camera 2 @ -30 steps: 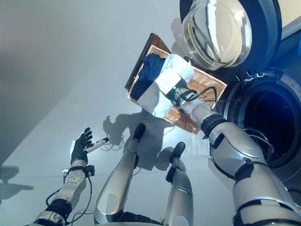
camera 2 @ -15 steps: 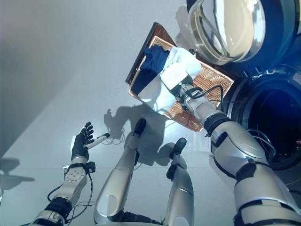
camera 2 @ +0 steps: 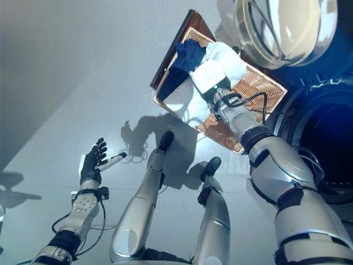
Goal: Pick up the clothes and place them into the washing machine
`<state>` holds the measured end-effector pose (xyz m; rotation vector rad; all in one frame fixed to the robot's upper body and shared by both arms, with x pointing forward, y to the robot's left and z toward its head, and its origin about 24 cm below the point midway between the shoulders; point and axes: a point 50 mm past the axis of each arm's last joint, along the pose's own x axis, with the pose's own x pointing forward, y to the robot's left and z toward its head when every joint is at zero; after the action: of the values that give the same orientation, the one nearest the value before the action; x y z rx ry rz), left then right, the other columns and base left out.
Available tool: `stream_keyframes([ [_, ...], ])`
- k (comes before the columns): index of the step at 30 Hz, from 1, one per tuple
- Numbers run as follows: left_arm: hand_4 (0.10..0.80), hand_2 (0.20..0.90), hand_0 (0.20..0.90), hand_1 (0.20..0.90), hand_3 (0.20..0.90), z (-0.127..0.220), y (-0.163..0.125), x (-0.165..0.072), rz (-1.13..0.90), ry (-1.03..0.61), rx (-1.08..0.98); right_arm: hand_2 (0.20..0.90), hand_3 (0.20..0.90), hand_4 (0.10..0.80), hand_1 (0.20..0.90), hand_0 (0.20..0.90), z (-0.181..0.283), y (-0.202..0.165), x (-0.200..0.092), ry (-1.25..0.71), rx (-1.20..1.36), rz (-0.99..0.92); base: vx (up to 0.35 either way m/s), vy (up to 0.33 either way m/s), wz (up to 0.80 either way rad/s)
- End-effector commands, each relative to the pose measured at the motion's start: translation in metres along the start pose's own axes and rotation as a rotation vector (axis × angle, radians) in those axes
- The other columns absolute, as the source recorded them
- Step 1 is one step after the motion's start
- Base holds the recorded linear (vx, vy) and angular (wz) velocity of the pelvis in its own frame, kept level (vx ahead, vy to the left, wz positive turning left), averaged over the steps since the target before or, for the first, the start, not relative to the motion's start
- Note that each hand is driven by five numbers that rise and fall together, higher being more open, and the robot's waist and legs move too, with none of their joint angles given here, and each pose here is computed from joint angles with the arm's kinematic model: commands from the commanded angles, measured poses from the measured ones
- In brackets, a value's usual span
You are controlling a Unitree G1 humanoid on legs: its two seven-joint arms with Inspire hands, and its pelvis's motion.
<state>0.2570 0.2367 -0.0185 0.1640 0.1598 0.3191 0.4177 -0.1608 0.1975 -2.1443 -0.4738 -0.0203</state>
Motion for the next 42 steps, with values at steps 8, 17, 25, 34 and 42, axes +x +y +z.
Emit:
stream_keyframes([
  [8,0.800,0.900,0.900,0.900,0.900,0.021,0.011,-0.003,0.028,-0.128,-0.015,0.900,0.900,0.800,0.900,0.900,-0.049,-0.017,0.000,0.158,-0.030,-0.040,-0.003,0.001,0.07],
  [17,0.800,0.900,0.900,0.900,0.900,0.020,0.012,-0.004,0.027,-0.127,-0.013,0.200,0.200,0.300,0.200,0.200,-0.055,-0.018,-0.001,0.157,-0.111,-0.037,0.000,0.001,0.00],
  [25,0.800,0.900,0.900,0.900,0.900,0.018,0.011,-0.005,0.020,-0.122,-0.011,0.200,0.200,0.300,0.200,0.200,-0.061,-0.019,-0.003,0.171,-0.165,-0.046,-0.002,0.001,0.01],
  [34,0.800,0.900,0.900,0.900,0.900,0.016,0.010,-0.007,0.010,-0.117,-0.001,0.200,0.200,0.300,0.200,0.200,-0.070,-0.016,-0.008,0.204,-0.169,-0.050,0.000,0.000,0.00],
  [42,0.800,0.900,0.900,0.900,0.900,0.012,0.010,-0.007,0.011,-0.098,0.005,0.200,0.200,0.300,0.200,0.200,-0.071,-0.020,-0.008,0.206,-0.146,-0.086,0.000,0.000,0.00],
])
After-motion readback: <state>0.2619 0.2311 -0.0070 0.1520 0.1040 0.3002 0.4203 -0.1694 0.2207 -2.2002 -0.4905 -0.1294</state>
